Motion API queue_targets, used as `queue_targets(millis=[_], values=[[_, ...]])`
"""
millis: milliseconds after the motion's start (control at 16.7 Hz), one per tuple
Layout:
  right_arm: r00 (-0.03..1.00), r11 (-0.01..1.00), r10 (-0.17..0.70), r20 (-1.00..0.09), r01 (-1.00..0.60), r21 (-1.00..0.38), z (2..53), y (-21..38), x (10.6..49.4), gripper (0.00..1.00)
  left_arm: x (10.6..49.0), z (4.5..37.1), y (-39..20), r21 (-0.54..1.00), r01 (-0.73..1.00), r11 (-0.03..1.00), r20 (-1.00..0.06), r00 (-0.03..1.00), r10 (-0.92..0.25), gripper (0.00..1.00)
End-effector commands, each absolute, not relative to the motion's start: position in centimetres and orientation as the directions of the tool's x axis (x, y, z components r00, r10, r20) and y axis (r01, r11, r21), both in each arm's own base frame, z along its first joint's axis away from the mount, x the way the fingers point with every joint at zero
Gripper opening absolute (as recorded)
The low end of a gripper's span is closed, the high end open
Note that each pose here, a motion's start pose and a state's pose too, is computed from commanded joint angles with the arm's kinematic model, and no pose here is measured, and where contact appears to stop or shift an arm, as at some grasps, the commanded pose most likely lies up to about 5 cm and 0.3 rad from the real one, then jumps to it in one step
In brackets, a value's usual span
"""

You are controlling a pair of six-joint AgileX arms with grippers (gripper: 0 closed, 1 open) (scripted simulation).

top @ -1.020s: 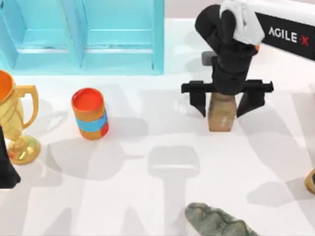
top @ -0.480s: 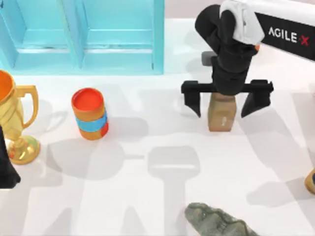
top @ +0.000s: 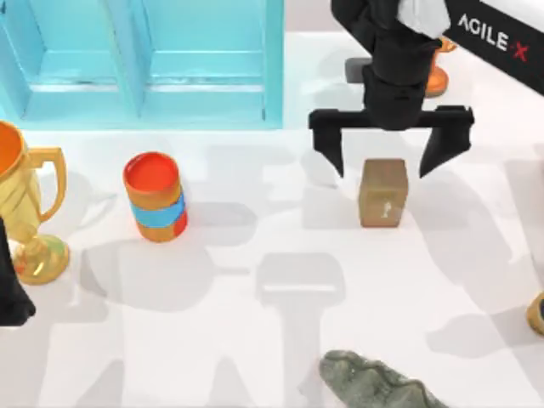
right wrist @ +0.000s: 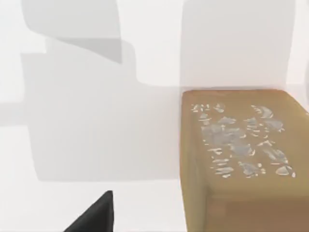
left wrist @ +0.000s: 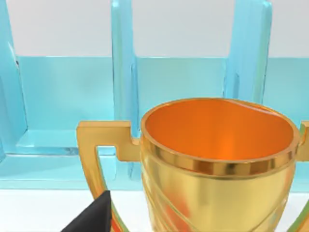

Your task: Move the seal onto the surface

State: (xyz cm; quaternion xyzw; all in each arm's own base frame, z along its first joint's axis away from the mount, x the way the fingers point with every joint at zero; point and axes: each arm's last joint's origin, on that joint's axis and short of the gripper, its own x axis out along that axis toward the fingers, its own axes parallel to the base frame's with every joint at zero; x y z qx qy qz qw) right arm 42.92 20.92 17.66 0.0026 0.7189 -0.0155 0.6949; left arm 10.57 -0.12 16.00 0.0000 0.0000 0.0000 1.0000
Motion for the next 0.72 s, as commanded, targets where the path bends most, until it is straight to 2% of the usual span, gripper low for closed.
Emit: queue_targets(millis=[360, 720], values=[[0.007, 1.000, 0.007, -1.000, 0.017, 0.008, 25.7, 20.9, 42.5, 1.00, 10.6, 16.0, -0.1, 0.000, 0.000, 1.000, 0.000, 1.000, 0.000, 1.00], [0.005, 1.000, 0.001, -1.000, 0.014, 0.001, 28.5, 20.1, 41.1, 1.00, 10.6, 16.0, -0.1, 0.000, 0.000, 1.000, 0.000, 1.000, 0.000, 1.00]])
